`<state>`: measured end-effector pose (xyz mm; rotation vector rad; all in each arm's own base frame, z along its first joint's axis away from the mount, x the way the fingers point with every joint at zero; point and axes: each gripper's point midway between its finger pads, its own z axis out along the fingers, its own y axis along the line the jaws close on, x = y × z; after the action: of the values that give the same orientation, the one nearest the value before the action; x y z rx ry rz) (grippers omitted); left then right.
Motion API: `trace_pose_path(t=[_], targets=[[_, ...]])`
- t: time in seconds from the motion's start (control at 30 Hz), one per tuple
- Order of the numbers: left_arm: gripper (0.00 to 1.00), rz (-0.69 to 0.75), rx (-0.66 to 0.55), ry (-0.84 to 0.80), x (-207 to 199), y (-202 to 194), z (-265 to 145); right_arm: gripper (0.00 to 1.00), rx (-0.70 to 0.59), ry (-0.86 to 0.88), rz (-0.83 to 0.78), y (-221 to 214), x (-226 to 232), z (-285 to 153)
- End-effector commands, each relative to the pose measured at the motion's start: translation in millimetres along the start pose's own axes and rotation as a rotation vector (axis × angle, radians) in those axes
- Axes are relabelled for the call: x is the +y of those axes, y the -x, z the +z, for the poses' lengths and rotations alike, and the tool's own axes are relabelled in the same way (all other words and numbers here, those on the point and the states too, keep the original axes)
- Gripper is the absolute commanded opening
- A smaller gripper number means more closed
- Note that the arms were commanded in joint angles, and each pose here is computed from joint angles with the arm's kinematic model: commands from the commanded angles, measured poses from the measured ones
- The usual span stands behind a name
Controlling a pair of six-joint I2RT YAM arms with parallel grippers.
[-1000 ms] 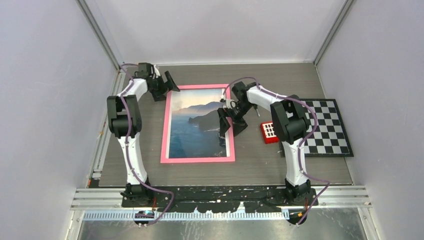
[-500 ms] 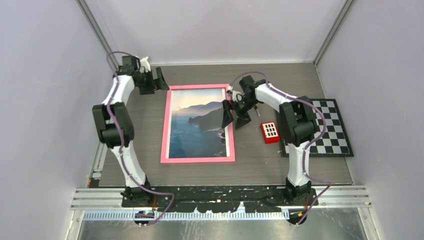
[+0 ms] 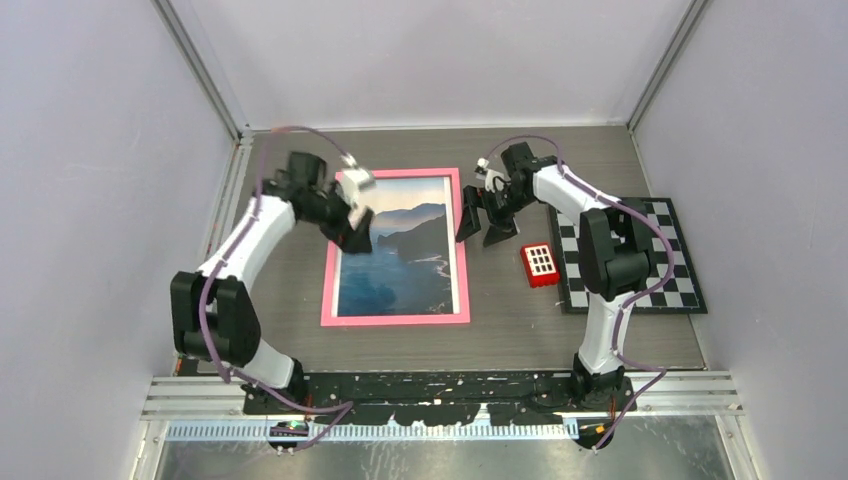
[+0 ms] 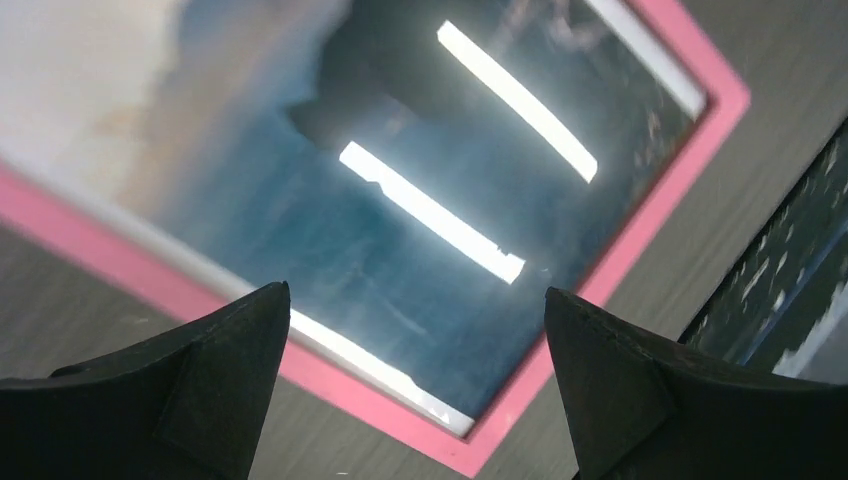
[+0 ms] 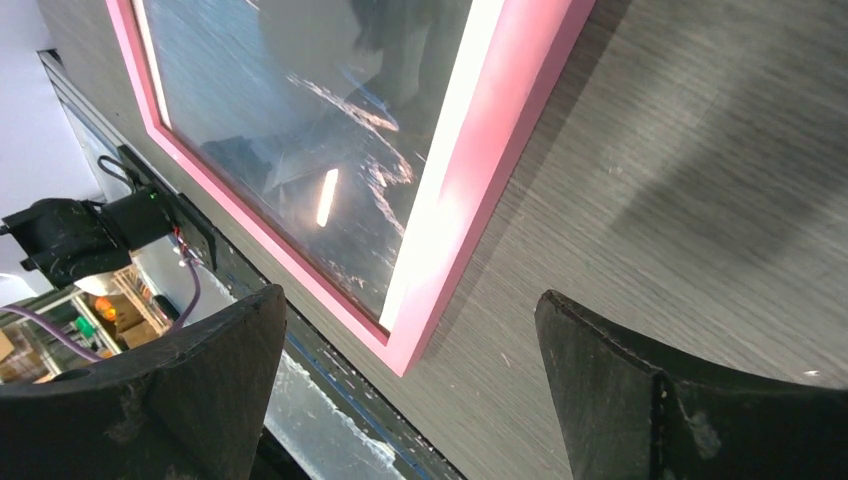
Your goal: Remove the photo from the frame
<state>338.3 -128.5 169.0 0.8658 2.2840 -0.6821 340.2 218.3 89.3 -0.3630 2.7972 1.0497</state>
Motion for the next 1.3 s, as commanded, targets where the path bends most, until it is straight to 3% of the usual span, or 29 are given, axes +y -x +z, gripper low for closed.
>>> trace_pose_path(t=[0.0,0.17,0.37,0.63,0.73,0.83,1.13,1.27], targets=[[1.0,0.404,0.168,-0.073,-58.1,-57.4,21.7,0.98,-0.042,0.002,-0.008,1.5,6.1,-13.0],[0.98,0.669,0.217,-0.106,-98.2,-97.0,55.6,0.98,-0.022,-0.01,-0.039,-0.3,-3.4,-25.9],[0.84,0.695,0.269,-0.209,-129.2,-128.0,77.8,0.97,0.009,-0.064,-0.083,-5.5,-11.4,-42.8],[0.62,0.793,0.372,-0.202,-117.6,-164.6,84.2,0.97,0.009,-0.04,-0.06,-27.4,-8.4,-41.7],[0.57,0.782,0.403,-0.184,-111.7,-168.9,87.0,0.97,0.004,-0.02,-0.045,-30.8,-2.7,-43.0],[0.46,0.758,0.42,-0.208,-114.6,-175.9,88.2,0.97,-0.015,-0.019,-0.057,-33.7,-2.1,-44.0],[0.0,0.696,0.359,-0.306,-144.4,-157.0,70.8,0.97,-0.017,-0.025,-0.042,-45.2,-2.8,-45.0],[0.0,0.691,0.305,-0.337,-157.4,-144.1,57.9,0.97,-0.016,-0.008,-0.02,-50.2,1.1,-44.7]])
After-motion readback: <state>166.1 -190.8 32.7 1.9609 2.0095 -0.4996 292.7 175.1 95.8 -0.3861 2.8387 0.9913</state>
